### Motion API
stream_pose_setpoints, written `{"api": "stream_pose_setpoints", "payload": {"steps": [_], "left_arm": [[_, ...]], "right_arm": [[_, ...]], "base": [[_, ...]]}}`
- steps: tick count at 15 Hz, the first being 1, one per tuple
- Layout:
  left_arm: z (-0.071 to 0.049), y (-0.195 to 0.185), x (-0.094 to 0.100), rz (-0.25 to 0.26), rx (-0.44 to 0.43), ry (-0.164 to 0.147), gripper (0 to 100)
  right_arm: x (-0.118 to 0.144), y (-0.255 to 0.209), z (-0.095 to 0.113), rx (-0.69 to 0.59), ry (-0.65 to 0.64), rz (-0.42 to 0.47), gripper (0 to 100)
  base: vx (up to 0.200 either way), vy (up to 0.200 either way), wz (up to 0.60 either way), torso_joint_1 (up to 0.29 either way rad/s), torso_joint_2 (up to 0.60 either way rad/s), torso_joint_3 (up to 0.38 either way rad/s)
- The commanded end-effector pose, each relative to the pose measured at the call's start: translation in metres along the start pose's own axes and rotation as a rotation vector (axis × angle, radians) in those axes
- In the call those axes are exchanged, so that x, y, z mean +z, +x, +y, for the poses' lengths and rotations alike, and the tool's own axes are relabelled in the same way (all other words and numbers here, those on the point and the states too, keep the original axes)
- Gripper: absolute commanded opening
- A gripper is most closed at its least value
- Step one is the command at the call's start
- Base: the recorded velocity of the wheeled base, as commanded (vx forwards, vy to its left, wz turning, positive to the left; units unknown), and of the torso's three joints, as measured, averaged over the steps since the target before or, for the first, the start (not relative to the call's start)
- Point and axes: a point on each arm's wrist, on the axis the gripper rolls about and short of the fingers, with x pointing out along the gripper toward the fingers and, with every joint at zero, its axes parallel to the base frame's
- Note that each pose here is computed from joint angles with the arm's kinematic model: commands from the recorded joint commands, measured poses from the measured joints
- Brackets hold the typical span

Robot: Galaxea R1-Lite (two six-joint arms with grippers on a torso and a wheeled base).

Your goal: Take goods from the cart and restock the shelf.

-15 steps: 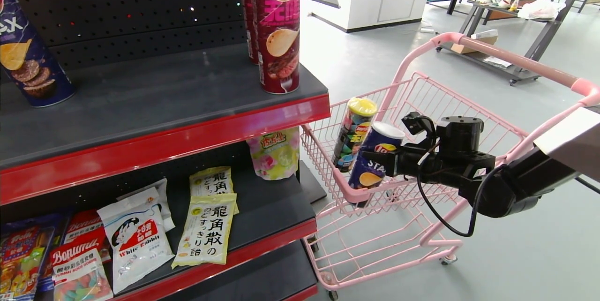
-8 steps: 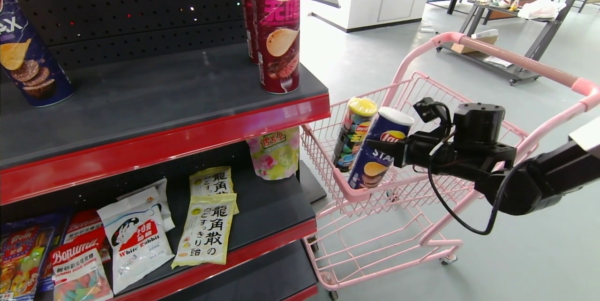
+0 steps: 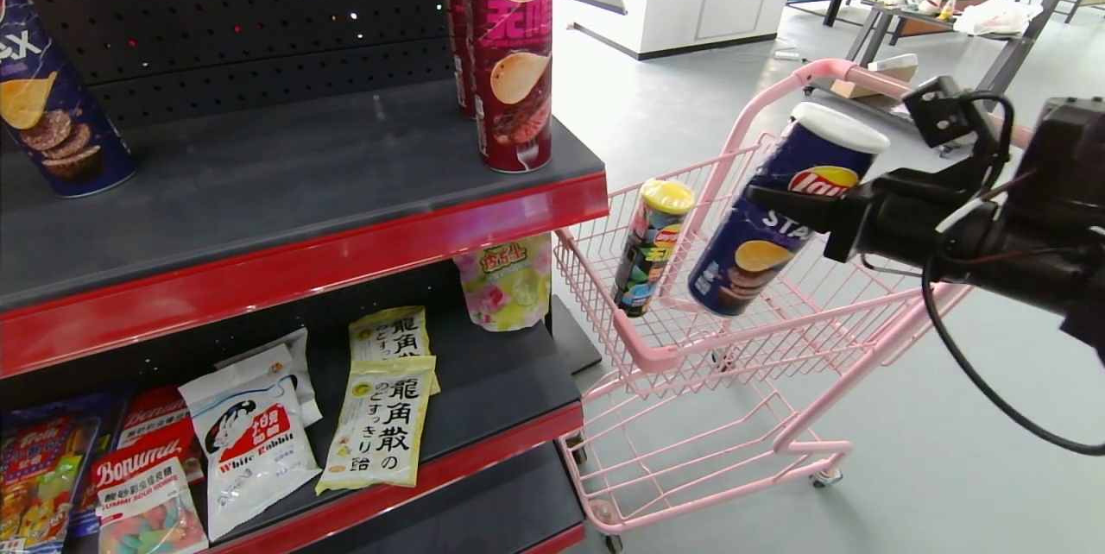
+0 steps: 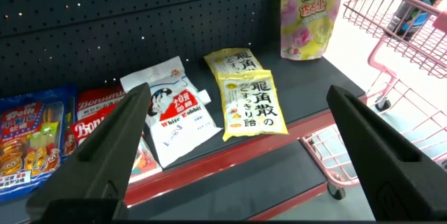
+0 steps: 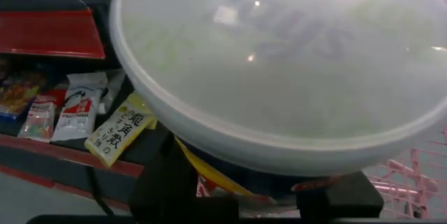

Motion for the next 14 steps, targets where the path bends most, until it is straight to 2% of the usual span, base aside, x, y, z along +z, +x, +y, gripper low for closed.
{"api": "stream_pose_setpoints", "payload": {"steps": [1,3,4,5,8,10,11,14], "left_arm": [[0.000,0.000,0.000,0.001,0.001,0.000,100],[0.000,0.000,0.000,-0.001,0.001,0.000,100],[0.000,0.000,0.000,0.001,-0.001,0.000,100],[0.000,0.000,0.000,-0.001,-0.001,0.000,100],[0.000,0.000,0.000,-0.001,-0.001,0.000,100],[0.000,0.000,0.000,-0.001,0.001,0.000,100],[0.000,0.000,0.000,-0.001,-0.001,0.000,100],[0.000,0.000,0.000,-0.001,-0.001,0.000,100]], "right_arm": [[0.040,-0.069,0.033,-0.107,-0.067,-0.053,0],[0.036,-0.121,0.052,-0.365,-0.037,0.065,0],[0.025,-0.142,0.060,-0.480,-0.026,0.138,0],[0.007,-0.155,0.069,-0.449,-0.006,0.180,0],[-0.025,-0.186,0.079,-0.489,-0.007,0.182,0],[-0.033,-0.187,0.077,-0.521,-0.009,0.208,0],[-0.033,-0.187,0.076,-0.527,-0.062,0.226,0],[-0.034,-0.187,0.076,-0.512,-0.093,0.238,0]], "base": [[0.000,0.000,0.00,0.000,0.00,0.000],[0.000,0.000,0.00,0.000,0.00,0.000],[0.000,0.000,0.00,0.000,0.00,0.000],[0.000,0.000,0.00,0.000,0.00,0.000],[0.000,0.000,0.00,0.000,0.00,0.000],[0.000,0.000,0.00,0.000,0.00,0.000],[0.000,0.000,0.00,0.000,0.00,0.000],[0.000,0.000,0.00,0.000,0.00,0.000]]}}
